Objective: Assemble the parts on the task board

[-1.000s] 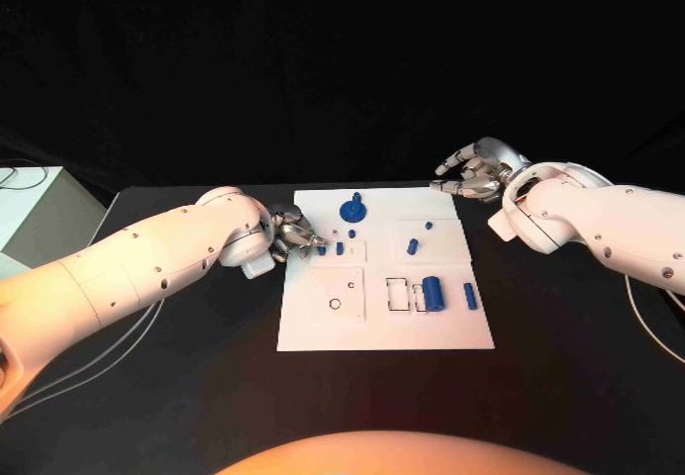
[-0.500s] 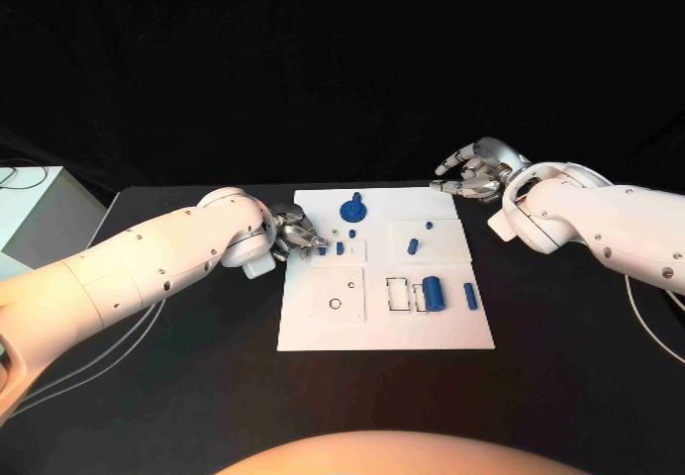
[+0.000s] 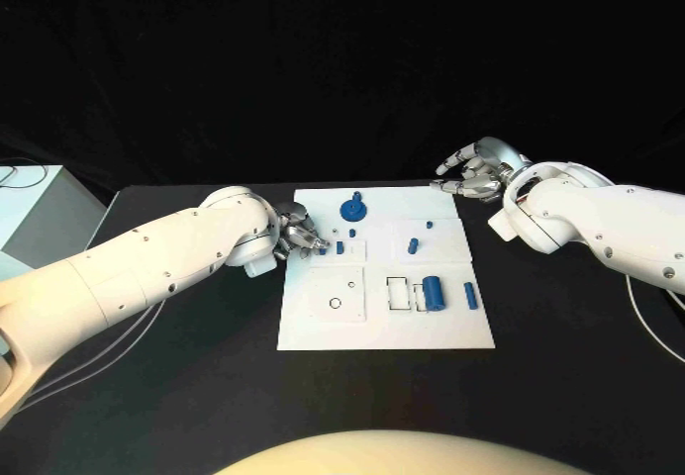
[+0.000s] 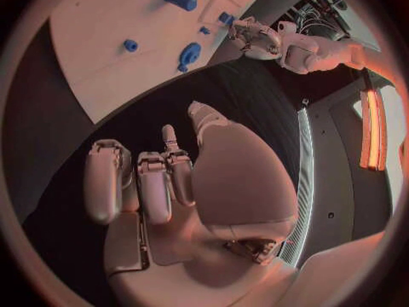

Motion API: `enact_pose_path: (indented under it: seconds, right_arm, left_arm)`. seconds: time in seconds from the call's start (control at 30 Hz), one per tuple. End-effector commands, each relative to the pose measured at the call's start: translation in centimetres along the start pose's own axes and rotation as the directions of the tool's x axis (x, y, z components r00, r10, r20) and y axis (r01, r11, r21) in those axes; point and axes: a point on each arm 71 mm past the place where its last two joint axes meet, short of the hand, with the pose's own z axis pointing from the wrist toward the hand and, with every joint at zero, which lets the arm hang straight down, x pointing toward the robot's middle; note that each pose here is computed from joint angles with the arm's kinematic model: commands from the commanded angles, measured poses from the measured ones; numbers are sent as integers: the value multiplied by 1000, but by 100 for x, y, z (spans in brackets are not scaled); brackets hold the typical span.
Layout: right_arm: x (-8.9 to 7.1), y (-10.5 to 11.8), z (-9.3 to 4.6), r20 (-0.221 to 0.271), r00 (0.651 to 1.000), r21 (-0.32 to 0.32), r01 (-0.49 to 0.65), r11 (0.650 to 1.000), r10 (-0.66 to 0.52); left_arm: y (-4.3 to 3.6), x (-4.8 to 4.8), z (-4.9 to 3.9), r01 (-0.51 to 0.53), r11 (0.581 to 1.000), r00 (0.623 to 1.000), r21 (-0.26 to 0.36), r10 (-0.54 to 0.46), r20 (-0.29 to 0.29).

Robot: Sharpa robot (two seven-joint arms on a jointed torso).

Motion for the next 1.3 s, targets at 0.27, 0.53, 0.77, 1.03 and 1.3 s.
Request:
enact_pose_path:
  seconds: [0.27, 0.53, 0.77, 1.03, 1.3]
  right_arm:
    - [8, 6, -6, -13, 1000, -10, 1, 1000, -1]
    - [4, 1, -8, -12, 1000, -9, 0, 1000, -1]
    - [2, -1, -9, -11, 1000, -9, 0, 1000, 0]
    - [2, -1, -9, -11, 1000, -9, -1, 1000, 0]
    - [-1, -6, -12, -10, 1000, -8, -1, 1000, 1]
  left_arm:
    - [23, 54, 2, -91, 994, 995, -55, 88, -42]
    - [36, 49, -4, -110, 992, 993, -66, 107, -40]
    - [45, 43, -6, -110, 992, 993, -69, 108, -37]
    - [38, 40, -1, -95, 993, 995, -66, 93, -29]
    - [53, 30, -12, -80, 995, 997, -64, 78, -26]
